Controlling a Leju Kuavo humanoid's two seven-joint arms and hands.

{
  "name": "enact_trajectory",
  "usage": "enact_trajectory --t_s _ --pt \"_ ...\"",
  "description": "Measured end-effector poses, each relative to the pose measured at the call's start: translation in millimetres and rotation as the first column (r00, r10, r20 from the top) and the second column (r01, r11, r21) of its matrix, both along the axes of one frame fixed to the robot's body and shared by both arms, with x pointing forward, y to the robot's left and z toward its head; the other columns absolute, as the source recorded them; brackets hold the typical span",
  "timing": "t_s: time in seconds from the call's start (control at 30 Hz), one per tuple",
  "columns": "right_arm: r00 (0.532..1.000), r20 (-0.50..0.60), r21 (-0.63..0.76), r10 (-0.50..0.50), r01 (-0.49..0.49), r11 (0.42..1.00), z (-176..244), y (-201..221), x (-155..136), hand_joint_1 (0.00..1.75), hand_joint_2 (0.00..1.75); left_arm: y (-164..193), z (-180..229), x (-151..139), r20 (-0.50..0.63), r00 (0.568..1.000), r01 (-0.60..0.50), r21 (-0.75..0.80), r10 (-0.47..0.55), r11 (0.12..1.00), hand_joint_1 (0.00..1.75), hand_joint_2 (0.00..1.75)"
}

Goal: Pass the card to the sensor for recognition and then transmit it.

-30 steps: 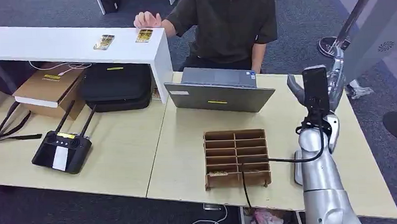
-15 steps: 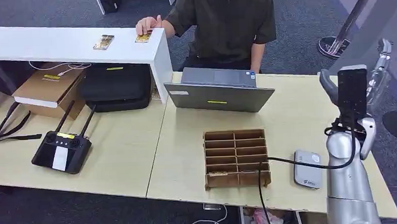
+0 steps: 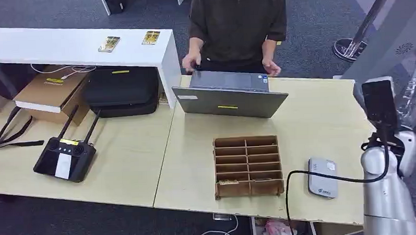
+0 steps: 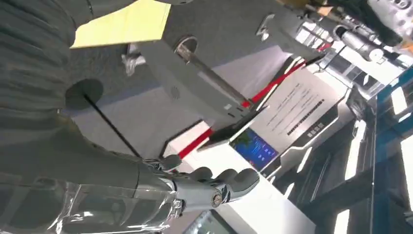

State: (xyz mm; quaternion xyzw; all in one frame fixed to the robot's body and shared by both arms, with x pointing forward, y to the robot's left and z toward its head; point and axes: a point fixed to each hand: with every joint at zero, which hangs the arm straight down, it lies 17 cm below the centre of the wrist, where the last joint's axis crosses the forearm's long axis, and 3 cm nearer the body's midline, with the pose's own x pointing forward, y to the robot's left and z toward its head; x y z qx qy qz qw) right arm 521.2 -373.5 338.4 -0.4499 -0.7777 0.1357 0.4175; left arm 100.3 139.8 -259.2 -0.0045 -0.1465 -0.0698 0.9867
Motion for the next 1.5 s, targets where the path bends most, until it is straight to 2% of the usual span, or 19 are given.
enact_trajectory --t_s 0.33,0.57,0.7,0.8,1.03,1.5 --pt "0.990 -0.059 -0.210 -0.127 0.112 0.971 -12.5 -53.4 -13.9 0.00 1.75 3.1 -1.6 -6.3 -0.013 1.000 -0.026 0.006 0.026 1.000 0.00 0.00" --pt "0.963 -0.202 -0.405 -0.177 0.082 0.911 -43.6 -70.3 -25.3 0.00 1.75 4.0 -2.2 -7.8 -0.019 0.999 -0.035 -0.006 0.035 0.999 0.00 0.00" --pt "0.948 -0.254 -0.464 -0.194 0.056 0.884 -47.9 -81.4 -26.0 0.00 1.75 6.9 -2.8 -7.7 -0.019 0.999 -0.039 0.002 0.039 0.999 0.00 0.00" --pt "0.938 -0.270 -0.490 -0.218 0.061 0.870 -52.9 -86.8 -33.3 0.00 1.75 8.8 -3.1 -7.4 -0.016 0.999 -0.035 0.011 0.036 0.999 0.00 0.00" --pt "0.923 -0.308 -0.527 -0.232 0.037 0.849 -85.2 -77.1 -75.5 0.00 1.75 8.9 -3.2 -7.7 -0.018 0.999 -0.045 0.006 0.045 0.999 0.00 0.00" --pt "0.909 -0.346 -0.511 -0.234 0.027 0.859 -118.9 -37.7 -148.3 0.00 1.75 9.2 -3.3 -8.9 -0.012 1.000 -0.029 0.008 0.029 1.000 0.00 0.00"
